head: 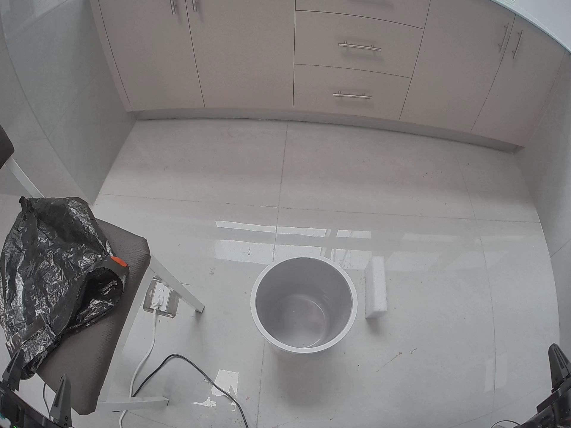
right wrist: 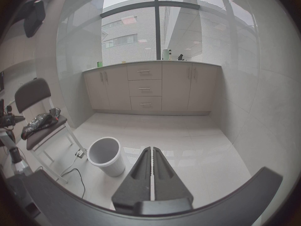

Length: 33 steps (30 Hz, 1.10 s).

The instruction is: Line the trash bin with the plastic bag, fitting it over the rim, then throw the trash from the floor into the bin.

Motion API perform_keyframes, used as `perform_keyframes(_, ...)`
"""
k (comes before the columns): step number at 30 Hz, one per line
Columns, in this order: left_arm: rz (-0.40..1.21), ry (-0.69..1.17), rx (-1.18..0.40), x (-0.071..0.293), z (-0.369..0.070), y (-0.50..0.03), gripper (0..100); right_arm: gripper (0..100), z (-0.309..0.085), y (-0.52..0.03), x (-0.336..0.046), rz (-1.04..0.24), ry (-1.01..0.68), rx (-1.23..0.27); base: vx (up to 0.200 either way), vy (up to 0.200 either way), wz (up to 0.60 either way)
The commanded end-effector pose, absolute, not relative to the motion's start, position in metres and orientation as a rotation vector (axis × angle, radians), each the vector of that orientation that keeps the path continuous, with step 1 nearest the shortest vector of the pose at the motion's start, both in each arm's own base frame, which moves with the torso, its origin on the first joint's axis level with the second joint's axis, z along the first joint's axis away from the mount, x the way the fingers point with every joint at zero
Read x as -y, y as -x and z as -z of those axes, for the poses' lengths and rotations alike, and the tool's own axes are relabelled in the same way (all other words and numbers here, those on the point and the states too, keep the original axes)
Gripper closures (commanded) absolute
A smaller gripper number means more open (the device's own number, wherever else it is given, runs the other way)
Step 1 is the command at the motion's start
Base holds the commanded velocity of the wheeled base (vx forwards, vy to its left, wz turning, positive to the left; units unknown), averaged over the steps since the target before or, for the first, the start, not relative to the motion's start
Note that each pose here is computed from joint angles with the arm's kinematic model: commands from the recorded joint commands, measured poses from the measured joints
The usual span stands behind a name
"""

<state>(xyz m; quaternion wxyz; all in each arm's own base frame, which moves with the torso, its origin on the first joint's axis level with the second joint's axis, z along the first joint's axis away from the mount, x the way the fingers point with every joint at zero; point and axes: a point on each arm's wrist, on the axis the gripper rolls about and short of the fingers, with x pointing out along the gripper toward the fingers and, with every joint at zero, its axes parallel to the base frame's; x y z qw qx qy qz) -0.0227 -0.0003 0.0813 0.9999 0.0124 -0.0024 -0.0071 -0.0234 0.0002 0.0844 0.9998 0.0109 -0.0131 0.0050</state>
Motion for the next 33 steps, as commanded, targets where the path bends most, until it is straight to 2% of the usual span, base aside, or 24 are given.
perform_keyframes(1, 0.015, -0.028, 0.006, 0.0, -0.076, 0.023, 0, 100, -0.22, 0.049, 0.003, -0.064, -0.238, 0.299, 0.0, 0.0, 0.0)
perform_keyframes(3, 0.018, -0.031, 0.006, 0.0, -0.076, 0.023, 0, 100, -0.235, 0.055, 0.003, -0.054, -0.187, 0.314, 0.0, 0.0, 0.0)
perform_keyframes(4, 0.015, -0.028, 0.006, 0.0, -0.076, 0.023, 0, 100, -0.241, 0.055, 0.003, -0.061, -0.072, 0.27, 0.0, 0.0, 0.0)
perform_keyframes(5, 0.017, -0.028, 0.006, 0.0, -0.076, 0.023, 0, 100, -0.238, 0.051, 0.003, -0.074, -0.03, 0.231, 0.0, 0.0, 0.0)
perform_keyframes(10, 0.015, -0.021, 0.003, 0.0, -0.076, 0.023, 0, 100, -0.221, 0.022, 0.001, -0.195, -0.102, 0.081, 0.0, 0.0, 0.0)
perform_keyframes(13, 0.017, -0.024, -0.018, 0.0, -0.077, 0.021, 0, 100, -0.228, 0.001, -0.003, -0.266, -0.145, 0.061, 0.0, 0.0, 0.0)
perform_keyframes(14, 0.028, -0.019, 0.011, 0.001, -0.087, 0.024, 0, 100, -0.233, -0.006, -0.004, -0.281, -0.15, 0.067, 0.0, 0.0, 0.0)
perform_keyframes(16, 0.074, 0.068, 0.159, 0.0, -0.173, 0.036, 0, 100, -0.245, -0.019, -0.006, -0.293, -0.158, 0.063, 0.0, 0.0, 0.0)
perform_keyframes(17, 0.099, 0.12, 0.174, -0.001, -0.206, 0.036, 0, 100, -0.249, -0.023, -0.007, -0.296, -0.161, 0.061, 0.0, 0.0, 0.0)
perform_keyframes(18, 0.146, 0.158, 0.143, -0.002, -0.236, 0.037, 0, 100, -0.254, -0.032, -0.008, -0.305, -0.167, 0.049, 0.0, 0.0, 0.0)
perform_keyframes(20, 0.175, 0.12, 0.099, -0.004, -0.248, 0.041, 0, 100, -0.259, -0.042, -0.01, -0.319, -0.178, 0.038, 0.0, 0.0, 0.0)
perform_keyframes(22, 0.24, -0.044, -0.095, -0.002, -0.24, 0.024, 0, 100, -0.263, -0.061, -0.016, -0.367, -0.224, 0.018, 0.0, 0.0, 0.0)
perform_keyframes(25, 0.279, -0.127, -0.215, 0.002, -0.226, 0.001, 0, 100, -0.258, -0.083, -0.024, -0.405, -0.252, -0.036, 0.0, 0.0, 0.0)
perform_keyframes(30, 0.378, -0.152, -0.311, 0.017, -0.231, -0.053, 0, 100, -0.253, -0.104, -0.03, -0.404, -0.253, -0.069, 0.0, 0.0, 0.0)
perform_keyframes(33, 0.375, -0.192, -0.359, 0.027, -0.23, -0.087, 0, 100, -0.252, -0.103, -0.03, -0.408, -0.254, -0.059, 0.0, 0.0, 0.0)
